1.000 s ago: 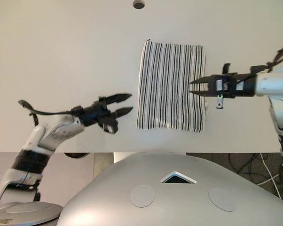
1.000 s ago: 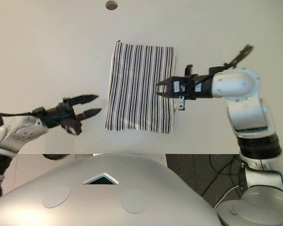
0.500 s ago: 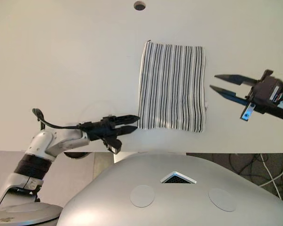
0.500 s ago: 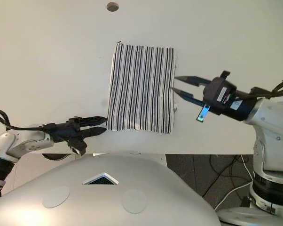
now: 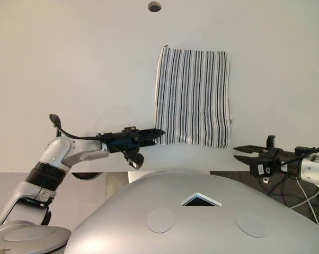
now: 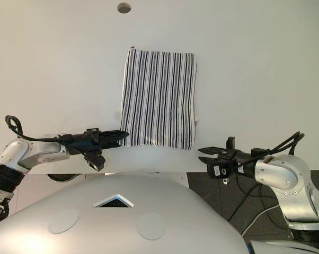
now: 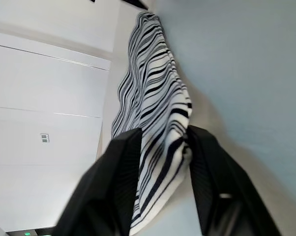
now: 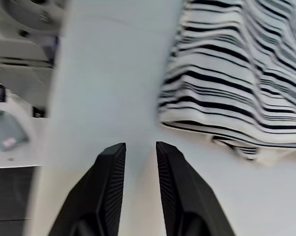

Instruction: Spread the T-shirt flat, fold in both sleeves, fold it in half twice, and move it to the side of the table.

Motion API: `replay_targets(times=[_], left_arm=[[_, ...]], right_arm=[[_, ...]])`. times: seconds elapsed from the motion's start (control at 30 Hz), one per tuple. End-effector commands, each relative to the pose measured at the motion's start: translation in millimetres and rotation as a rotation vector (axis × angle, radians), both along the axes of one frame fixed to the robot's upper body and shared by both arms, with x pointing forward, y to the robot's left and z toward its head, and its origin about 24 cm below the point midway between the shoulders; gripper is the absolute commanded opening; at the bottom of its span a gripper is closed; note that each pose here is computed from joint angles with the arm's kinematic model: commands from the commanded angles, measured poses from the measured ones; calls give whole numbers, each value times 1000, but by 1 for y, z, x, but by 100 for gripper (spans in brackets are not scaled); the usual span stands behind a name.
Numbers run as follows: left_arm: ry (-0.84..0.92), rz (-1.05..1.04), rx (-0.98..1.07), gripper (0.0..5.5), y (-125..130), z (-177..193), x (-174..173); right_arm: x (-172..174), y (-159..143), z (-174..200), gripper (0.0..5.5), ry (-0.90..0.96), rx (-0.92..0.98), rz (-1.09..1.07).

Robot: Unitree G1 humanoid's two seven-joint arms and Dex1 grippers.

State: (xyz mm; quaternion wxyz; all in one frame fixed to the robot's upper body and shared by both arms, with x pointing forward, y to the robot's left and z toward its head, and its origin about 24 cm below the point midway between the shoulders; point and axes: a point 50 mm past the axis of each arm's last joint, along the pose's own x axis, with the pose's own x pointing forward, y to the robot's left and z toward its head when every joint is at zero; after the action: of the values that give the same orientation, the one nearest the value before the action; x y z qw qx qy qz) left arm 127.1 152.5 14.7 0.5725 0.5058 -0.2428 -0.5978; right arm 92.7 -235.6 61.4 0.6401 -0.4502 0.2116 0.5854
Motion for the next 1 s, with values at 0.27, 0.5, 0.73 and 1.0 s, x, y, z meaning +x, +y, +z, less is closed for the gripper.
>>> replay_targets(times=[0.27, 0.5, 0.73, 1.0], left_arm=[[127, -15, 230, 55, 16, -30, -20], [125, -15, 245, 17, 19, -31, -18], [118, -15, 258, 14, 20, -31, -16], [109, -16, 251, 14, 19, -29, -14]], right_arm=[[15, 4, -4, 178, -54, -41, -12], [19, 3, -3, 295, -71, -63, -25], [26, 11, -2, 359, -133, -54, -13], [31, 23, -8, 359, -135, -58, 50]])
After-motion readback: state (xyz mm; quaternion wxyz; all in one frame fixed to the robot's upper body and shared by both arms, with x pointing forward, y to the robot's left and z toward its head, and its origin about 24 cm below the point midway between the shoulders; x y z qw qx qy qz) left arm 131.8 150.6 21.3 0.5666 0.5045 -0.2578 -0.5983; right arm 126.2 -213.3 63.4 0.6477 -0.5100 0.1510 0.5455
